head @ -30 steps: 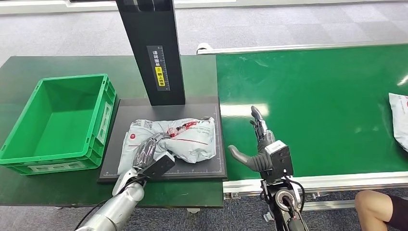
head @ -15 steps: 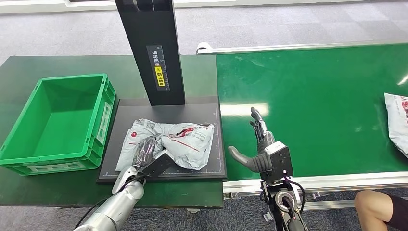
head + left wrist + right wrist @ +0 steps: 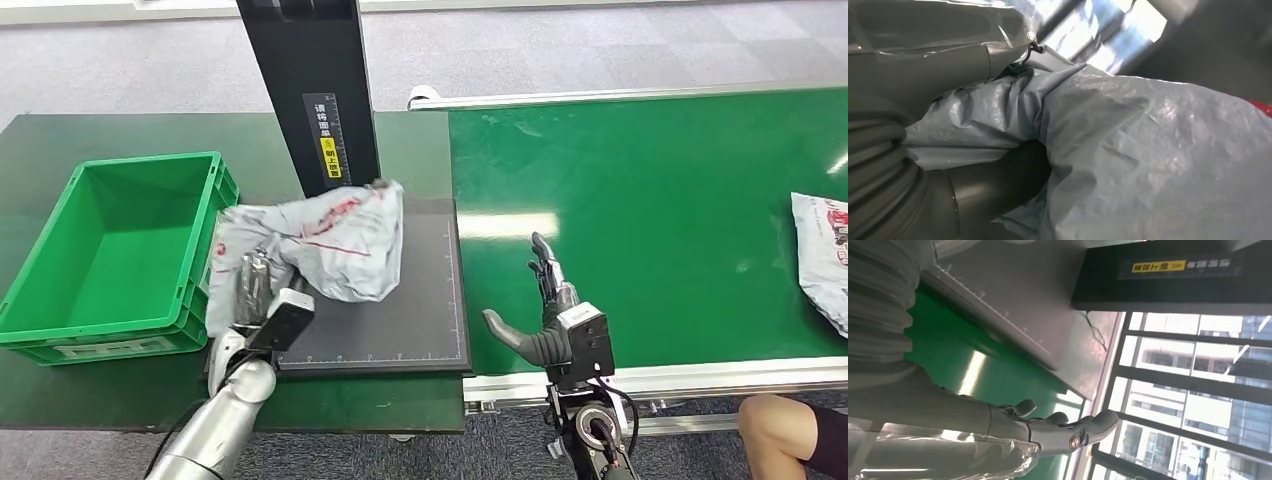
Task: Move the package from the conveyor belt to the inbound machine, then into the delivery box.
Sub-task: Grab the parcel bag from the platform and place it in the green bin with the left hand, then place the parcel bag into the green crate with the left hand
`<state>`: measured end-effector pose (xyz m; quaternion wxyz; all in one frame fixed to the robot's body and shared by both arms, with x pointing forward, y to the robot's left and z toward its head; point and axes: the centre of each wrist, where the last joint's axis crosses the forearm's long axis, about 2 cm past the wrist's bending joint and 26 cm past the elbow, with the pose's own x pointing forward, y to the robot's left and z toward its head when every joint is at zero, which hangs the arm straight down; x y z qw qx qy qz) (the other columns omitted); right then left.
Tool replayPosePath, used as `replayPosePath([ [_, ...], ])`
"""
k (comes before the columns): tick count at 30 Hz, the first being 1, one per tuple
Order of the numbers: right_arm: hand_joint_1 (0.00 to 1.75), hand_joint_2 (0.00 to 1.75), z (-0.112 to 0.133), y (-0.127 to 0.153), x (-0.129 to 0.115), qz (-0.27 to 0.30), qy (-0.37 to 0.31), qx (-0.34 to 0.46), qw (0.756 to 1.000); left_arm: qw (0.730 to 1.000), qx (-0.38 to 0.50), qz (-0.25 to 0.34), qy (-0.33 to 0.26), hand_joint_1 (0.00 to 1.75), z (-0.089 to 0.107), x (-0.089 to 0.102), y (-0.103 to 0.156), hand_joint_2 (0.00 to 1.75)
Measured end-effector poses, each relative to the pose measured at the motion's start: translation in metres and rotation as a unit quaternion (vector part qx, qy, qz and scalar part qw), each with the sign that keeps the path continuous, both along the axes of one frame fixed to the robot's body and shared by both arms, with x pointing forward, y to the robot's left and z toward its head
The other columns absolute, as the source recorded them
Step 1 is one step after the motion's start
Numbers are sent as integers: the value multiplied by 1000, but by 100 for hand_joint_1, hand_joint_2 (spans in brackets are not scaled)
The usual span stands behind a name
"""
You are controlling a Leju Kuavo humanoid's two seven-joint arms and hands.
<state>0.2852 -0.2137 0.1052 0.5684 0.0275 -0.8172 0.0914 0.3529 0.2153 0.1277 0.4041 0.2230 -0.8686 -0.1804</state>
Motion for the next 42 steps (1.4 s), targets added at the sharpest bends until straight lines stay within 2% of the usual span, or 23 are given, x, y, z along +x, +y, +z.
replayPosePath([
  [3,0,175,-6,-3,-6,-11,8,1,1000,991,-16,82,-102,175,51,20,28,175],
  [7,0,175,-9,-5,-12,-17,14,-2,1000,970,-28,175,-169,175,118,54,93,175],
  [10,0,175,-7,-7,-13,-22,15,-4,1000,955,-14,232,-182,175,144,68,137,175],
  [13,0,175,-6,-10,-15,-26,14,-7,1000,941,14,290,-172,175,157,78,181,175],
  [17,0,175,-5,-9,-18,-25,15,-8,1000,922,55,361,-127,175,161,82,231,175],
  [22,0,175,-4,-6,-18,-21,15,-5,1000,903,72,420,-61,175,154,81,266,175],
  [25,0,175,-3,-4,-18,-21,15,-3,1000,891,91,445,-28,147,149,79,278,175],
  [26,0,175,-3,-4,-18,-21,15,-3,1000,889,93,449,-20,126,147,79,281,175],
  [29,0,175,-3,-5,-18,-24,15,-1,1000,887,91,453,3,22,137,77,286,175],
  [30,0,175,-3,-6,-18,-25,15,-1,1000,888,88,451,9,0,134,77,287,175],
  [37,0,175,-4,-9,-18,-20,20,6,1000,922,57,382,42,0,123,79,280,175],
  [42,0,175,-5,-14,-18,-21,21,9,1000,951,59,294,69,0,116,78,255,175],
])
